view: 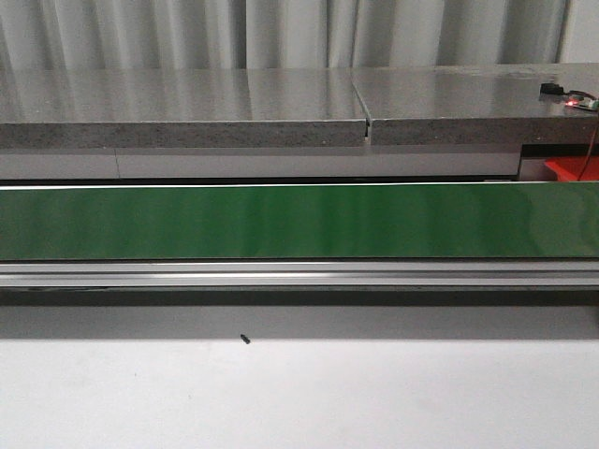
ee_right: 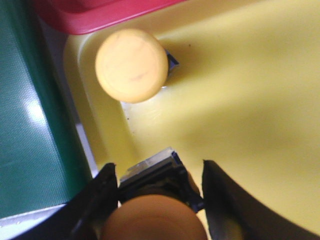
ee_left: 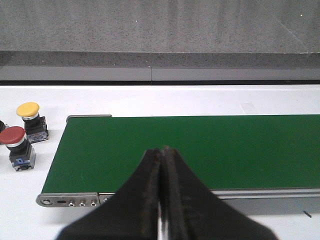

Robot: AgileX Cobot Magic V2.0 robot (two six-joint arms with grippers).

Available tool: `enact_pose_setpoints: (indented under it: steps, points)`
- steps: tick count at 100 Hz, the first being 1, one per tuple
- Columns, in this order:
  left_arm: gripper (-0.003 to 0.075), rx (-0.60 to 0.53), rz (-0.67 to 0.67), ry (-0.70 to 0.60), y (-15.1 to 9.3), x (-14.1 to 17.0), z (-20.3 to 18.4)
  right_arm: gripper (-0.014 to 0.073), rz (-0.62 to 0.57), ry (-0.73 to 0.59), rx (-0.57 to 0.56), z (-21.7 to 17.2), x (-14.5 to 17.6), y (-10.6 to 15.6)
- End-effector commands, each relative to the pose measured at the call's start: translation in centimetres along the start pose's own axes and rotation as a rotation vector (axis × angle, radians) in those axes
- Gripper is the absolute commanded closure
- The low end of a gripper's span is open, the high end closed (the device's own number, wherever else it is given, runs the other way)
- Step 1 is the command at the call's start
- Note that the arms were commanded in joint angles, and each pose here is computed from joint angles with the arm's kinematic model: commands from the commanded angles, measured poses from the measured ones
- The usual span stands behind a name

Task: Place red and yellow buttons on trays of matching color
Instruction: 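Carry the second yellow button with the right gripper into the yellow tray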

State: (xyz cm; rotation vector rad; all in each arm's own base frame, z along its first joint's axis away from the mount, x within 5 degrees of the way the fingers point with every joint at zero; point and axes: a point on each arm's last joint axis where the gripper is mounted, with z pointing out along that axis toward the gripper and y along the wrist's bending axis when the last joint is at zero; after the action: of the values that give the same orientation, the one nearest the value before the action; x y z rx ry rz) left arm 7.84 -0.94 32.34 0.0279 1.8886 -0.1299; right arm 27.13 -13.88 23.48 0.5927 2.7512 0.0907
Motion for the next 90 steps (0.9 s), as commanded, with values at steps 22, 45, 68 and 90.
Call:
enact_pose_setpoints:
  steps: [22,45,68,90]
  points:
    - [0.0741,0.008,-0.012,-0.09,-0.1,-1.4,-0.3,0.0316,0.021,-0.087,0.008,0.0,-0.8,-0.3]
    - [0.0741,0.008,-0.012,-0.09,-0.1,-1.4,-0.3,0.0316,0.027,-0.077,0.014,1.1,-0.5,-0.6]
    - [0.0741,0.008,-0.012,-0.09,-0.1,-1.4,-0.3,0.0316,0.034,-0.028,0.009,2.3,-0.2,-0.7]
    - [0.0741,0.008,-0.012,-0.09,-0.1,-1.4,-0.3,0.0316,0.032,-0.027,0.01,2.3,-0.2,-0.7]
